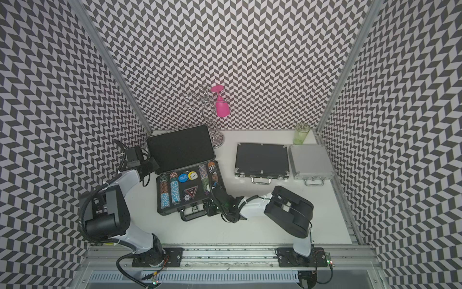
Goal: Close the poker set cases
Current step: Move the poker set case to the center of the board.
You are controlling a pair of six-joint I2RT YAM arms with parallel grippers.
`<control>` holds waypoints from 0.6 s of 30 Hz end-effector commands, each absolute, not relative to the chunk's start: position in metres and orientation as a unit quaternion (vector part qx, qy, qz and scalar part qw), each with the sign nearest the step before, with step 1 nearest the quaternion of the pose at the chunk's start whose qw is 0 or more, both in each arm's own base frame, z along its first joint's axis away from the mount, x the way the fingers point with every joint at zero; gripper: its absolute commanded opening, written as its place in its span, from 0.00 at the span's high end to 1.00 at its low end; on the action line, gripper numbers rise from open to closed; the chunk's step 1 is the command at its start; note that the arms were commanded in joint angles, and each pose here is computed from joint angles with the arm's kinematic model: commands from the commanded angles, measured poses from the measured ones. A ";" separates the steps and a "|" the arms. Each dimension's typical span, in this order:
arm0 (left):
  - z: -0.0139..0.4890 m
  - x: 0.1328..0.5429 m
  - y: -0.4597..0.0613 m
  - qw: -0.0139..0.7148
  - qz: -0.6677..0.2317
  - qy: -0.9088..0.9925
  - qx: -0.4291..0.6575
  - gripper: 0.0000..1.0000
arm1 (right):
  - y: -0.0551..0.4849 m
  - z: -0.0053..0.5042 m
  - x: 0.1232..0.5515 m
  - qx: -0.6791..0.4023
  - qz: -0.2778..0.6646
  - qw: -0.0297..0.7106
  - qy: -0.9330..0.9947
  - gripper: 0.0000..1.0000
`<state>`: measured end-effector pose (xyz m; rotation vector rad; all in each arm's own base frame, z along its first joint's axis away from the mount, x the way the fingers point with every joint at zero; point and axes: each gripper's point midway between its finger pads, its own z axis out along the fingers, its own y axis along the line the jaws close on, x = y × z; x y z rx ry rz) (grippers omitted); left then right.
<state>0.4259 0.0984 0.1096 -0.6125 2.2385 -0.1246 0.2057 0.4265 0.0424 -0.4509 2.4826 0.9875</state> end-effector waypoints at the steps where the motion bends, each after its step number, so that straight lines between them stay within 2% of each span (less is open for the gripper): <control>1: 0.149 0.457 0.033 0.430 -0.189 0.856 -0.214 0.84 | 0.423 0.038 0.195 -0.181 0.350 0.207 0.896 0.94; 8: 0.160 0.468 0.007 0.435 -0.205 0.856 -0.190 0.84 | 0.408 0.025 0.213 -0.147 0.337 0.210 0.906 0.94; 14: 0.162 0.468 0.007 0.436 -0.198 0.856 -0.193 0.84 | 0.398 0.017 0.232 -0.128 0.330 0.212 0.911 0.93; 18: 0.161 0.467 0.006 0.434 -0.198 0.859 -0.188 0.84 | 0.401 0.020 0.234 -0.140 0.335 0.214 0.907 0.87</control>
